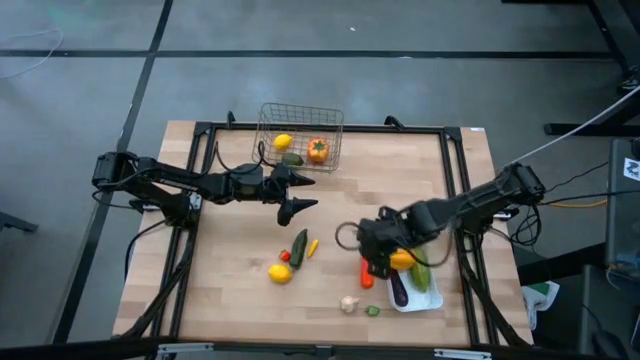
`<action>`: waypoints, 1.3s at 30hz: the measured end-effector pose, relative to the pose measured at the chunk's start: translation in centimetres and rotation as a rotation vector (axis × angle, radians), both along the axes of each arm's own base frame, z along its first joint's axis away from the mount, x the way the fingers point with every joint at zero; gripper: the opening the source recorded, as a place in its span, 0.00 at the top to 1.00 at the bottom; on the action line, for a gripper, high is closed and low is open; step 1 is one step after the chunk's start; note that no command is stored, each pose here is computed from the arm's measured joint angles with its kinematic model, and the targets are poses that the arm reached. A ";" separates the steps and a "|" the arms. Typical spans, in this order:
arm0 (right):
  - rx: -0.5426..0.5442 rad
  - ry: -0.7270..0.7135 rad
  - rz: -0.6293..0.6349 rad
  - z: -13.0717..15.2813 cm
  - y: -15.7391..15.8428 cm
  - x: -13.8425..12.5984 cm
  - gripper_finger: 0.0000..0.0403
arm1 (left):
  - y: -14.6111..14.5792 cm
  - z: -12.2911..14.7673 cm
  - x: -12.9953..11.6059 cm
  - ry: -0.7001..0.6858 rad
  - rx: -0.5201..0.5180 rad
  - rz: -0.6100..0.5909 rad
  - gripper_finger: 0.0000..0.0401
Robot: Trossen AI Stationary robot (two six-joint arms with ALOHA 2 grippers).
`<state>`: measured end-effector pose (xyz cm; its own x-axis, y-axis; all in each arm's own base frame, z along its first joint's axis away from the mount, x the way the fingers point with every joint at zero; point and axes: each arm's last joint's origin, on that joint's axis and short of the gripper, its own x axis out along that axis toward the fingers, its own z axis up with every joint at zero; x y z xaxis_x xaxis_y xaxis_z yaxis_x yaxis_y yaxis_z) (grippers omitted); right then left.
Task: Sort produce into baskets
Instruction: Put the plum into the white bin
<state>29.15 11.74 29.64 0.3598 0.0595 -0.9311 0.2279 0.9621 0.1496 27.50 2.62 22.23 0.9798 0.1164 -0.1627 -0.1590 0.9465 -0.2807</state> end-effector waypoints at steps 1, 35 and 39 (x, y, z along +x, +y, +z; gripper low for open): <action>0.010 0.003 -0.001 0.1 0.7 -0.3 0.37 | 0.0 0.0 0.0 0.000 0.000 0.000 0.19; -0.064 0.195 -0.257 -7.2 9.4 -10.2 0.30 | 0.0 0.0 0.0 -0.001 0.002 -0.001 0.19; -0.065 0.200 -0.256 -8.1 9.2 -10.3 0.28 | 0.0 0.0 0.0 -0.001 0.000 0.000 0.19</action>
<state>18.82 20.97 21.53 0.1655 -0.0710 -0.9837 0.4822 0.8759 0.0179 27.50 2.62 22.24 0.9799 0.1166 -0.1619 -0.1591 0.9465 -0.2808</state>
